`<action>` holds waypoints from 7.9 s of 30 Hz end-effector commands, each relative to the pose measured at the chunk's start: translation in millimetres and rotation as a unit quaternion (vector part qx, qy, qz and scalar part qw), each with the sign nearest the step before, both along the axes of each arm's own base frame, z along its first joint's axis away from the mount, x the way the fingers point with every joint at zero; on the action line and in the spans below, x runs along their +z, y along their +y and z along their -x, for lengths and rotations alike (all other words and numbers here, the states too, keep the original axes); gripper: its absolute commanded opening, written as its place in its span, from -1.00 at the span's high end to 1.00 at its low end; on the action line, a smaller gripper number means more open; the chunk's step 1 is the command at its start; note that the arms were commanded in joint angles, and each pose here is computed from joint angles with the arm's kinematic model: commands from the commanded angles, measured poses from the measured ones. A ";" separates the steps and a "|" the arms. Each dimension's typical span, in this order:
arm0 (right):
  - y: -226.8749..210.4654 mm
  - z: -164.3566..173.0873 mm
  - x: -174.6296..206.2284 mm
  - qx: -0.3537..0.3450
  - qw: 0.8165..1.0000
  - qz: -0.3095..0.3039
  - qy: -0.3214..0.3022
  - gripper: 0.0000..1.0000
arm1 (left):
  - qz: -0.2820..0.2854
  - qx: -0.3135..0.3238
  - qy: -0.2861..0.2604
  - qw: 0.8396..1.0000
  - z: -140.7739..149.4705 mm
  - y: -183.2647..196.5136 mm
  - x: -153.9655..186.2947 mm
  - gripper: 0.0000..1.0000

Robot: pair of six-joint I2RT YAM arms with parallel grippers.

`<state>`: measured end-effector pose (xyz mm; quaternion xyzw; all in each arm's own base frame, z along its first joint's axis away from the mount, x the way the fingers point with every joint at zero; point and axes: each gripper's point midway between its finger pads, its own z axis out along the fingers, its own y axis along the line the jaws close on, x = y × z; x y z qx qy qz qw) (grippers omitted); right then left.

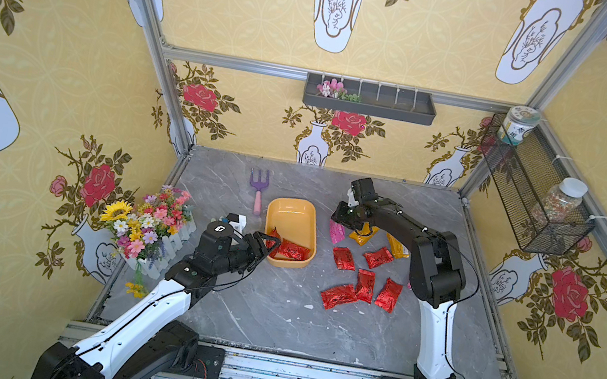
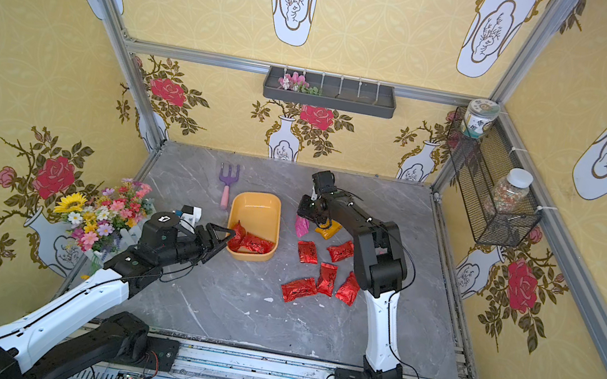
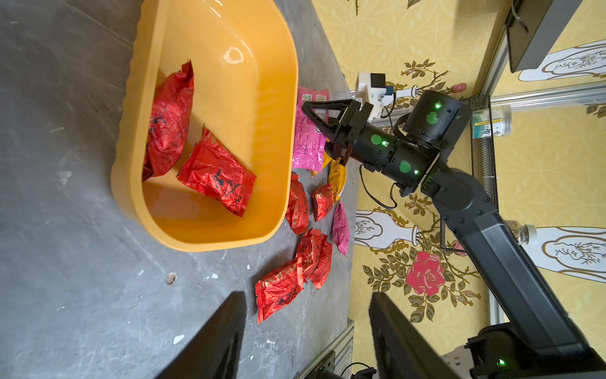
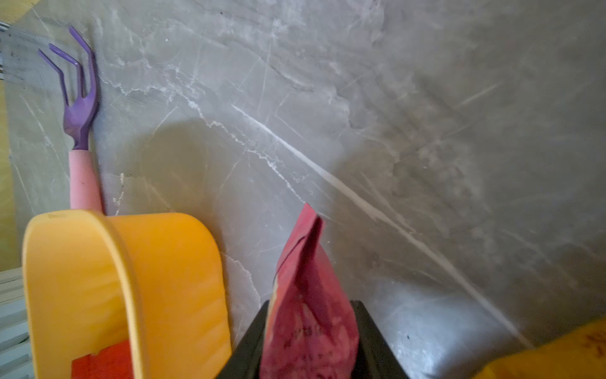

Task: Take the tea bags out of the storage box
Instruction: Place the tea bag at the center of the board, then pick up the tea bag from the storage box, then place the tea bag at the center of the board, then pick up the tea bag from the storage box.

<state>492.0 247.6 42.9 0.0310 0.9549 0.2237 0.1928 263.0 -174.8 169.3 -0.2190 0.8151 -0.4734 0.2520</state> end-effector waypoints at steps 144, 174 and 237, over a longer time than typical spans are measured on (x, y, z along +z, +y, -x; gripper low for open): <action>-193.7 162.5 79.4 -0.114 0.958 0.263 -0.015 1.00 | -0.036 0.008 -0.037 0.999 -14.7 -0.9 25.5 -0.31; -265.2 225.8 28.0 -0.261 0.874 0.396 0.108 0.78 | -0.075 -0.018 -0.045 0.996 -23.2 -6.1 15.9 -0.31; 43.2 199.7 163.9 0.163 0.978 0.019 -0.125 0.20 | -0.303 -0.110 0.125 0.938 -98.9 -17.6 -128.0 0.36</action>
